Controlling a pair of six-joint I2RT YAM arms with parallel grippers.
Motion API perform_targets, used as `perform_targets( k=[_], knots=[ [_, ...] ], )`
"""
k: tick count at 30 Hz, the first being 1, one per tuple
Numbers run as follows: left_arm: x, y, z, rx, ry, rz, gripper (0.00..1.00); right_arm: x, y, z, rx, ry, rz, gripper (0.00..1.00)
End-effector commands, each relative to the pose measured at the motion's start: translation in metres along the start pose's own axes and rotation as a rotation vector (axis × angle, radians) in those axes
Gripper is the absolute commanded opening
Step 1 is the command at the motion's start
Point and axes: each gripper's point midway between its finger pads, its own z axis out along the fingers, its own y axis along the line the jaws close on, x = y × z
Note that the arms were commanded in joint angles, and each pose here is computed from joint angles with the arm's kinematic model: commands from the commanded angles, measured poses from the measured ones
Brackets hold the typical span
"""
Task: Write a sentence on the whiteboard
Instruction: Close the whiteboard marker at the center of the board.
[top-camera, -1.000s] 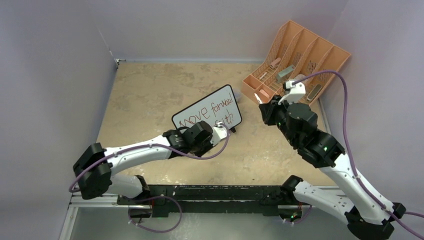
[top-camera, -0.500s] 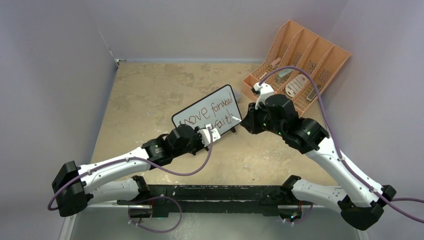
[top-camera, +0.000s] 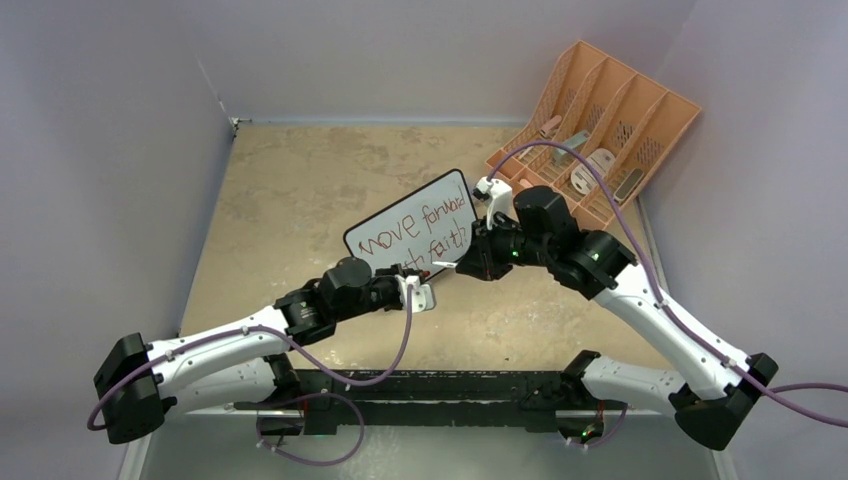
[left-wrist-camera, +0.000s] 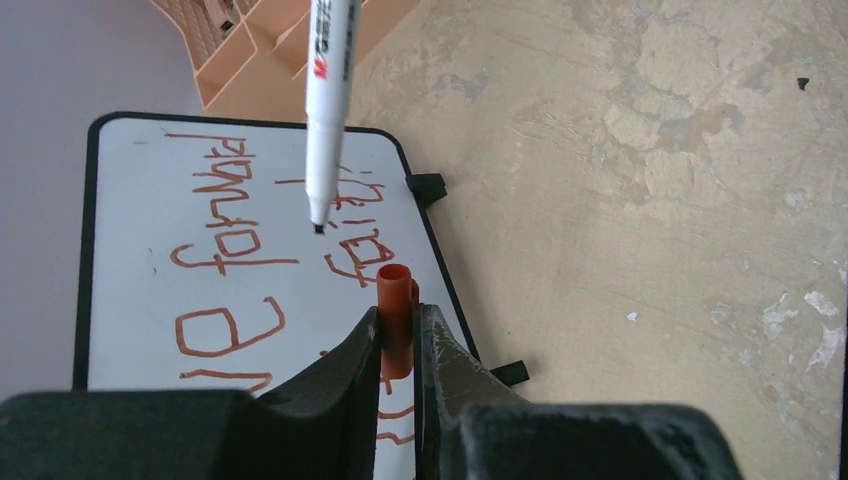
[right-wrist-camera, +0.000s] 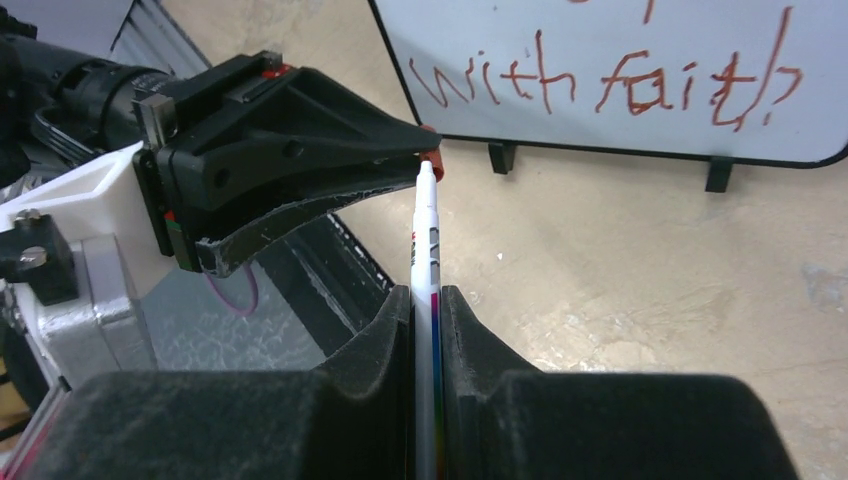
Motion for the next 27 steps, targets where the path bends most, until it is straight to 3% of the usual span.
perform_targets(
  k=[1,27],
  knots=[
    [-0.033,0.017,0.002,-0.022,-0.101,0.093,0.00,0.000,0.013,0.004,-0.095,0.015,-0.055,0.00],
    [-0.032,0.024,0.003,-0.043,-0.066,0.076,0.00,0.012,-0.004,0.017,-0.032,0.049,-0.033,0.00]
  ],
)
